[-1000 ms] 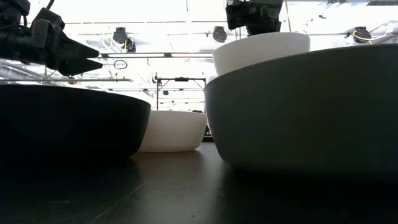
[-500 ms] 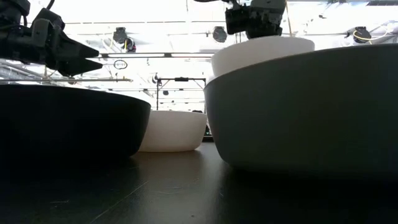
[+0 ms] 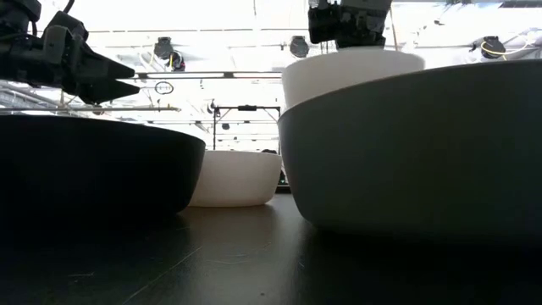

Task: Nest bowls inside each other
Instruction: Stack the top right white bowl into the gray bowl

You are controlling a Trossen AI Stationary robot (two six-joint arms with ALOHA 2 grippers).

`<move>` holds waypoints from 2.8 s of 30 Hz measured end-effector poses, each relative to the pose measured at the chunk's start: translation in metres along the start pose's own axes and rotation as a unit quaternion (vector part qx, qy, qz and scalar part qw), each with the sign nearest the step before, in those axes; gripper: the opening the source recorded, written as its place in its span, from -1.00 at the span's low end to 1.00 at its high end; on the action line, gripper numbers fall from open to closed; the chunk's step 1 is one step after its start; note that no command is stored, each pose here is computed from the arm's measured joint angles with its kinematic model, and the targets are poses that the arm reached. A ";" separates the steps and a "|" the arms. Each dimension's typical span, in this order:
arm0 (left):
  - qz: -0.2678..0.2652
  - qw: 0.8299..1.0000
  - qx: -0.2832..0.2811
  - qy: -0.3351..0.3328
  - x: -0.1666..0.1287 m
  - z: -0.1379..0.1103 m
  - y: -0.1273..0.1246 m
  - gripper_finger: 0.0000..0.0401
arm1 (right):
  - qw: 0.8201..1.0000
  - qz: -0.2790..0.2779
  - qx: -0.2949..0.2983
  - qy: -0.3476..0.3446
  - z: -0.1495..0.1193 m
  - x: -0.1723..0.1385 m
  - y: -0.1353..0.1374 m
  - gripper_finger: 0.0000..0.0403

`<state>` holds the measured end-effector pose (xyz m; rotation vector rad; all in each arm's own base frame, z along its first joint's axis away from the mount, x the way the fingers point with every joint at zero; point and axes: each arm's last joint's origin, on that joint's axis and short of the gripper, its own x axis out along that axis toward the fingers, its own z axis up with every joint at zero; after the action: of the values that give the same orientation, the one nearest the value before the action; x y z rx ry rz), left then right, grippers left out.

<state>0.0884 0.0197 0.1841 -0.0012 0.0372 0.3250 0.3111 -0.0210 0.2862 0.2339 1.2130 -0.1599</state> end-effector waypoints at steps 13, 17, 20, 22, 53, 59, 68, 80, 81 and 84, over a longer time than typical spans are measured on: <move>0.000 1.000 -0.002 -0.005 0.000 0.001 0.000 0.99 | 1.000 0.000 0.025 -0.007 -0.023 0.005 -0.012 -1.00; 0.000 1.000 -0.005 -0.005 0.000 0.001 0.000 0.99 | 1.000 0.001 0.029 -0.012 -0.022 0.005 -0.015 -1.00; 0.000 1.000 -0.005 -0.005 0.000 0.001 0.000 0.99 | 1.000 0.002 0.028 -0.011 -0.022 0.005 -0.015 -1.00; 0.000 1.000 -0.005 -0.005 0.000 0.001 0.000 0.99 | 1.000 0.003 0.026 -0.011 -0.022 0.007 -0.013 -1.00; 0.000 1.000 -0.001 -0.001 0.000 0.000 0.000 0.99 | 0.998 0.017 0.057 -0.002 -0.047 0.057 -0.027 -1.00; 0.000 1.000 -0.001 -0.001 0.000 0.000 0.000 0.99 | 0.998 0.018 0.058 -0.001 -0.047 0.057 -0.028 -1.00; 0.000 1.000 -0.002 -0.001 0.000 0.000 0.000 0.99 | 0.998 0.017 0.064 0.012 -0.050 0.057 -0.028 -1.00; 0.000 1.000 -0.002 0.000 0.000 0.000 0.000 0.99 | 0.998 0.011 0.062 0.025 -0.049 0.066 -0.028 -1.00; 0.000 1.000 -0.002 0.000 0.000 0.000 0.000 0.99 | 0.998 0.011 0.062 0.027 -0.048 0.067 -0.028 -1.00; 0.000 1.000 -0.002 0.000 0.000 0.000 0.000 0.99 | 0.998 0.010 0.061 0.029 -0.049 0.068 -0.028 -1.00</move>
<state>0.0885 0.0197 0.1841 -0.0046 0.0374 0.3258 0.2832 -0.0353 0.2040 0.3600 1.2590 -0.2115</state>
